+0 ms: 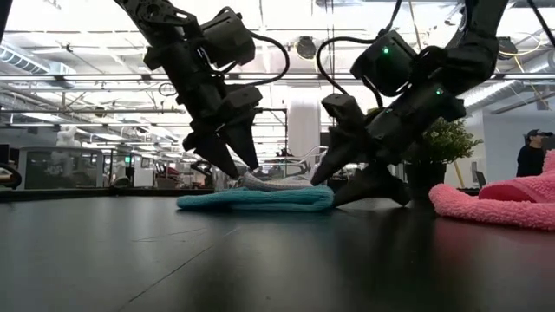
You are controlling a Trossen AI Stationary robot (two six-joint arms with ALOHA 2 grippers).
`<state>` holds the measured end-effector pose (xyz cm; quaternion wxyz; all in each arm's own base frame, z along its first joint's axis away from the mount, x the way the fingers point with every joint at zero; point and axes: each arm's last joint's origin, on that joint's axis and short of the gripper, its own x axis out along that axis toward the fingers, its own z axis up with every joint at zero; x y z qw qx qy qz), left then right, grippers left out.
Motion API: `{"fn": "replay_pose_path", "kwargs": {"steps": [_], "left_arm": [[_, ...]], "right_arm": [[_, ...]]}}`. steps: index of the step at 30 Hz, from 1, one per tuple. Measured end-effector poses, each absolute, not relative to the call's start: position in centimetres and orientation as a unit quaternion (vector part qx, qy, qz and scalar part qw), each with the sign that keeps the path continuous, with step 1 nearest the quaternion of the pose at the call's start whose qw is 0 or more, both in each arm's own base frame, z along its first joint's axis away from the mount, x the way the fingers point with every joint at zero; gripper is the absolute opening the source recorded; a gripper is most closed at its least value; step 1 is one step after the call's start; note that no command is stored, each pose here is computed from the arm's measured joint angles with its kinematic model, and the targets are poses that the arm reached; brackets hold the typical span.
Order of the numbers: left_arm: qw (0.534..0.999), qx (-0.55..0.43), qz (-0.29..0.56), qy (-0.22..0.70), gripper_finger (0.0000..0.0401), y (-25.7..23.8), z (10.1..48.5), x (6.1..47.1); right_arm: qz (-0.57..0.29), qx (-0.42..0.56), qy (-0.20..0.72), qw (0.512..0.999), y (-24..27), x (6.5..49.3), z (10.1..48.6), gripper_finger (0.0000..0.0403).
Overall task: Fold microfiber towels
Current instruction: Put the light blue microfiber cloth into the transparent bin
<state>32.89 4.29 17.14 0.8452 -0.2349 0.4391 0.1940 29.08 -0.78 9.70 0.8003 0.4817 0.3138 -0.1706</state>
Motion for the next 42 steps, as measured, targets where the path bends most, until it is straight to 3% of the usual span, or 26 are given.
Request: {"fn": "replay_pose_path", "kwargs": {"steps": [3,6,13,27,34,42], "left_arm": [[0.841,-0.239,0.198,0.443,0.0296,4.3,17.1,32.8],[0.839,-0.246,0.201,0.441,0.0296,4.3,17.1,32.8],[0.835,-0.258,0.208,0.439,0.0296,4.3,17.1,32.8],[0.833,-0.266,0.214,0.436,0.0296,4.3,17.1,32.8],[0.823,-0.273,0.217,0.448,0.0296,4.1,18.1,31.9],[0.775,-0.265,0.238,0.523,0.0296,3.4,19.9,28.5]], "right_arm": [[-0.171,0.482,0.311,0.801,-0.8,29.3,9.2,0.0197],[-0.194,0.475,0.312,0.800,-0.9,29.1,9.0,0.0167],[-0.186,0.454,0.311,0.814,-0.9,29.1,9.0,0.0014],[-0.177,0.433,0.304,0.830,-1.9,27.9,12.7,0.0001],[-0.141,0.441,0.240,0.853,-2.6,27.7,16.7,0.0001],[-0.097,0.386,0.164,0.902,-6.4,29.1,24.2,0.0000]]}}
